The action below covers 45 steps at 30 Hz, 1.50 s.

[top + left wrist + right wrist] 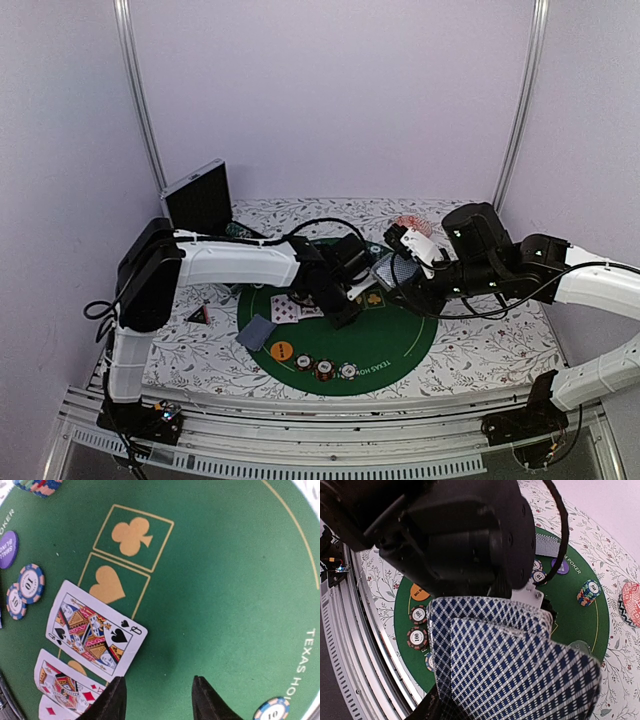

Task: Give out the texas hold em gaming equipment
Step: Flop the poker card into the community card area, then adjust the poker card in the community card area.

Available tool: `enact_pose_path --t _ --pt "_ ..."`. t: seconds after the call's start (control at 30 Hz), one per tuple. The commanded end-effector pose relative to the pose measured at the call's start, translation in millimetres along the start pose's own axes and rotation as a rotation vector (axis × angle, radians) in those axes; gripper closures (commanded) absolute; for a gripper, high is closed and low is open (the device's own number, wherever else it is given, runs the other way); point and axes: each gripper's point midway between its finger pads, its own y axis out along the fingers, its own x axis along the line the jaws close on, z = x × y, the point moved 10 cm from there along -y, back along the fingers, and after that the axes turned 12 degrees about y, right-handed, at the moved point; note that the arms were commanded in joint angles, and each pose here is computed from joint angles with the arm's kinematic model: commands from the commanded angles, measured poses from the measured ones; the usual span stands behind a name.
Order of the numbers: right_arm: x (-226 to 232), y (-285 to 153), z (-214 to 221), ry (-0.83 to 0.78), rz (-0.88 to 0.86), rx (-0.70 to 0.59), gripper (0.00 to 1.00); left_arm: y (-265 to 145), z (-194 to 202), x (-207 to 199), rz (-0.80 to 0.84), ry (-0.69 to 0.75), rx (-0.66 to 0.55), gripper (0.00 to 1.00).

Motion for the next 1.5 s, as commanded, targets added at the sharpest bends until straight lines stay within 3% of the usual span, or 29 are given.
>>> enact_pose_path --t 0.0,0.27,0.73,0.97,1.47 --pt "0.7 -3.1 -1.3 0.003 -0.008 -0.03 0.55 -17.1 -10.3 18.3 0.096 -0.032 -0.164 0.54" --pt "0.7 -3.4 -2.0 -0.001 -0.007 -0.032 0.55 -1.6 -17.6 58.6 -0.014 -0.135 -0.268 0.74" --pt "0.1 -4.8 -0.9 -0.003 -0.005 -0.033 0.55 65.4 -17.2 62.0 -0.102 -0.116 -0.112 0.76" --pt "-0.8 -4.7 -1.3 -0.004 -0.002 -0.035 0.55 60.7 0.3 60.9 -0.147 -0.115 -0.048 0.76" --pt "-0.9 -5.5 -2.2 0.001 -0.005 -0.038 0.55 49.4 -0.4 62.4 -0.154 -0.106 -0.08 0.75"
